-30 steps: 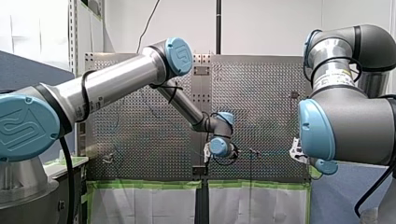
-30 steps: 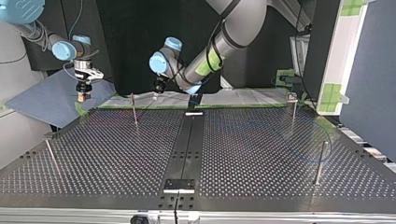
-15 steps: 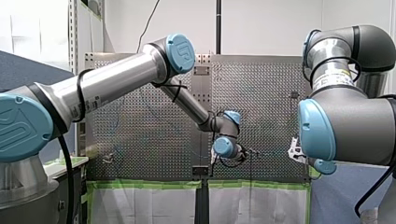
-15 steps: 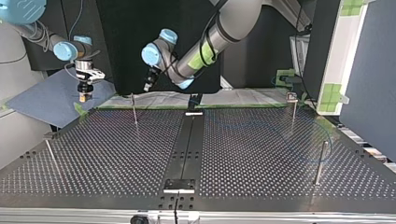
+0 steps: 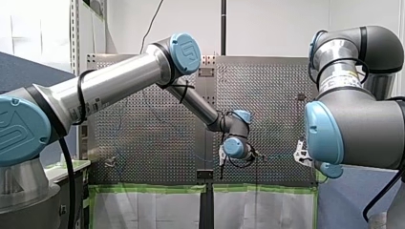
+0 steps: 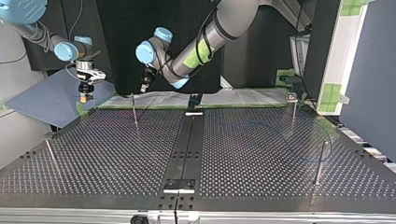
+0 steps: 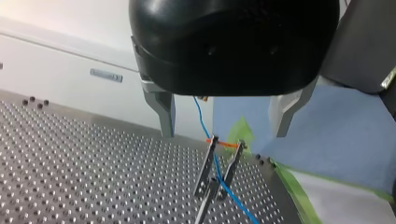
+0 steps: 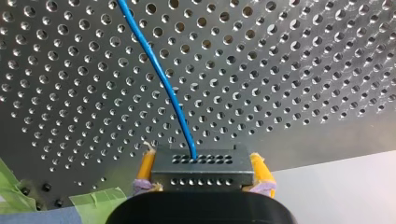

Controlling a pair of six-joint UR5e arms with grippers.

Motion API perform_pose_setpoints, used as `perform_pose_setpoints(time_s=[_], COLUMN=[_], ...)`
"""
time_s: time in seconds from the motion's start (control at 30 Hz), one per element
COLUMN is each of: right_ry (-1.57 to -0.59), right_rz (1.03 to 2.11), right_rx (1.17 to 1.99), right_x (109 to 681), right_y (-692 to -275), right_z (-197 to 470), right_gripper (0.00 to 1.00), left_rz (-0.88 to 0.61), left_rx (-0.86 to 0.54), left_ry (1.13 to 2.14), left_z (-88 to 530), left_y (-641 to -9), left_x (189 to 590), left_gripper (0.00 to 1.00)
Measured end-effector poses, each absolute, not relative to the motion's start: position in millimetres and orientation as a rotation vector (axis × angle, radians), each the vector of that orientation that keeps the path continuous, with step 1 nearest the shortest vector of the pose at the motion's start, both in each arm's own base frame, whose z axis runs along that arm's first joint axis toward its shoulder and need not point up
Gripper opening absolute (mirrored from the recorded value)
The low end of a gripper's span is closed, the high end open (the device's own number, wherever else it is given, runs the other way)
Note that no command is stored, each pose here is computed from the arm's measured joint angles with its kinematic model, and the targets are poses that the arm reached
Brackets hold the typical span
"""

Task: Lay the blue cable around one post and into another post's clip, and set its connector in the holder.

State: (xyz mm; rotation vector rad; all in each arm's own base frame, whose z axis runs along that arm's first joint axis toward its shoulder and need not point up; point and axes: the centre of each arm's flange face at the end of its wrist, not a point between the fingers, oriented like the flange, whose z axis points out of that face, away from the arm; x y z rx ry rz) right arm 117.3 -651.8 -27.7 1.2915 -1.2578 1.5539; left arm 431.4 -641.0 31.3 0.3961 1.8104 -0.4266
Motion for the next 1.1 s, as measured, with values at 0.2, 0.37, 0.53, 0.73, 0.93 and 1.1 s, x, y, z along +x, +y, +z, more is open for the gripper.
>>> perform_pose_setpoints(time_s=[0.2,0.37,0.53,0.73,0.93,1.1], right_ry=[-1.257,-1.257,-1.257,-1.258,-1.256,-1.257], right_rz=[1.556,1.558,1.560,1.560,1.562,1.562], right_rx=[1.293,1.294,1.297,1.301,1.303,1.303], right_x=[118.5,119.9,121.4,122.9,124.5,124.8], right_y=[-651.6,-651.5,-650.9,-650.2,-650.0,-649.8], right_z=[-27.7,-27.6,-27.8,-28.2,-28.1,-28.2], right_gripper=[0.00,0.00,0.00,0.00,0.00,0.00], left_rz=[-0.397,-0.397,-0.396,-0.395,-0.397,-0.399], left_rx=[0.373,0.367,0.366,0.366,0.363,0.359], left_ry=[1.820,1.822,1.825,1.827,1.830,1.832], left_z=[30.7,30.3,29.8,29.4,29.3,28.9], left_y=[-637.5,-637.1,-636.6,-636.2,-635.9,-635.3], left_x=[431.8,431.4,430.9,430.9,430.9,431.2], left_gripper=[1.00,1.00,1.00,1.00,1.00,1.00])
